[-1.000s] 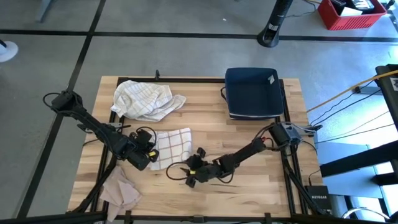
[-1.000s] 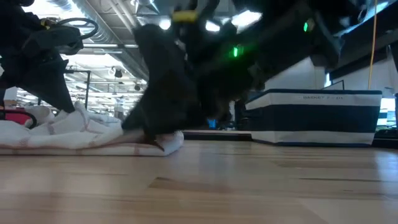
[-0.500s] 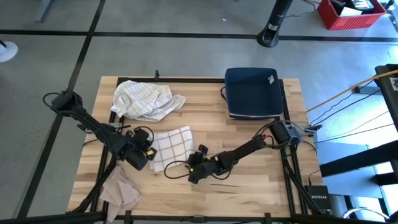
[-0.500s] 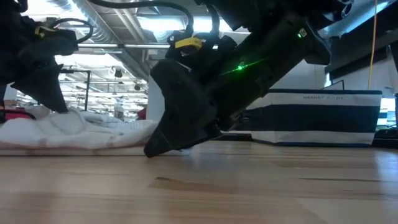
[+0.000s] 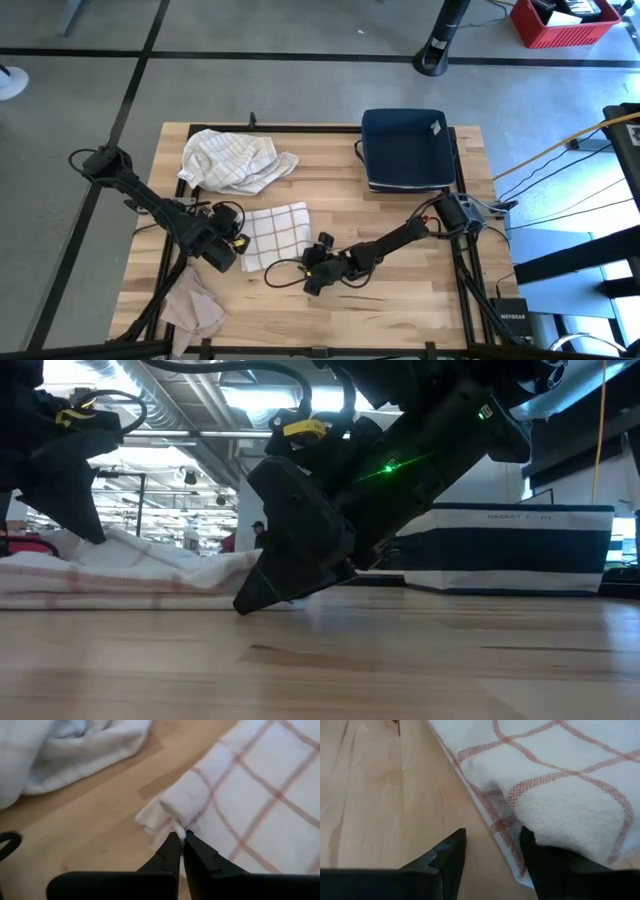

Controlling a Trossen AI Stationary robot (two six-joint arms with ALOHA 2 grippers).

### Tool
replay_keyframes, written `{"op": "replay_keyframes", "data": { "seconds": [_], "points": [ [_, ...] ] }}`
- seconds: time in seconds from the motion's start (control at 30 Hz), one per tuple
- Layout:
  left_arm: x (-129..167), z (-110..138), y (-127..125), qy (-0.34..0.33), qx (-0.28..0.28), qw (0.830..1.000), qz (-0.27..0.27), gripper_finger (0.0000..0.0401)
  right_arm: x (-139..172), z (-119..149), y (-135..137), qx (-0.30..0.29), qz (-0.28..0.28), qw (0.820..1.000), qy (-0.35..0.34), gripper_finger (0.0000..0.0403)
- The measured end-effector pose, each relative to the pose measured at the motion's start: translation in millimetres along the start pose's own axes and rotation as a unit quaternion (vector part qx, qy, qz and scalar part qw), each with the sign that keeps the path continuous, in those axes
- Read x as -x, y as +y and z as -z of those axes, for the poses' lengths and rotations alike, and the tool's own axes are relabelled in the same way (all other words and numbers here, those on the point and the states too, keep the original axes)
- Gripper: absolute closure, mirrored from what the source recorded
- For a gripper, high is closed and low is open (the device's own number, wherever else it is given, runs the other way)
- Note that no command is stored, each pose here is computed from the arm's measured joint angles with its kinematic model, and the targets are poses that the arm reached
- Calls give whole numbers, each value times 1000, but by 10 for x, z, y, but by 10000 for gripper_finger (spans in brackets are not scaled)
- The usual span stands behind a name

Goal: Fold towel
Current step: Fold the white patterned towel

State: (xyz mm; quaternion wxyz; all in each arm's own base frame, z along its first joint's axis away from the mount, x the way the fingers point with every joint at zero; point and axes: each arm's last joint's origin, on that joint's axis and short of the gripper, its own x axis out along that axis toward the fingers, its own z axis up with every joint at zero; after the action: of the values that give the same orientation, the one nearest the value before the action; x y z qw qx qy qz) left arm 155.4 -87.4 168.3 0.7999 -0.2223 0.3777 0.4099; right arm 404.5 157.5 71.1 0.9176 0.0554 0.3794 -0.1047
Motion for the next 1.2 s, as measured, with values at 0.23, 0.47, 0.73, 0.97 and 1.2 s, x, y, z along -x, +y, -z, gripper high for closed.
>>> {"op": "replay_keyframes", "data": {
  "seconds": [0.23, 0.47, 0.73, 0.97, 1.2],
  "points": [
    [1, 8, -33, 13, -63, 998, 15, 342, 1, 0, 1, 0, 0, 1000, 0, 210],
    [196, -63, 8, 78, -66, 995, 9, 264, 284, -122, 63, 31, -28, 999, 13, 210],
    [269, -72, -423, -30, -60, 982, 179, 256, 936, -355, 276, 104, -105, 989, -8, 210],
    [-120, 177, -628, -34, -125, 975, 183, 262, 945, -521, 149, 85, -12, 993, -76, 210],
    [-378, 394, -637, 41, -162, 976, 139, 263, 536, -305, -70, 81, -1, 996, 27, 210]
  ]
}}
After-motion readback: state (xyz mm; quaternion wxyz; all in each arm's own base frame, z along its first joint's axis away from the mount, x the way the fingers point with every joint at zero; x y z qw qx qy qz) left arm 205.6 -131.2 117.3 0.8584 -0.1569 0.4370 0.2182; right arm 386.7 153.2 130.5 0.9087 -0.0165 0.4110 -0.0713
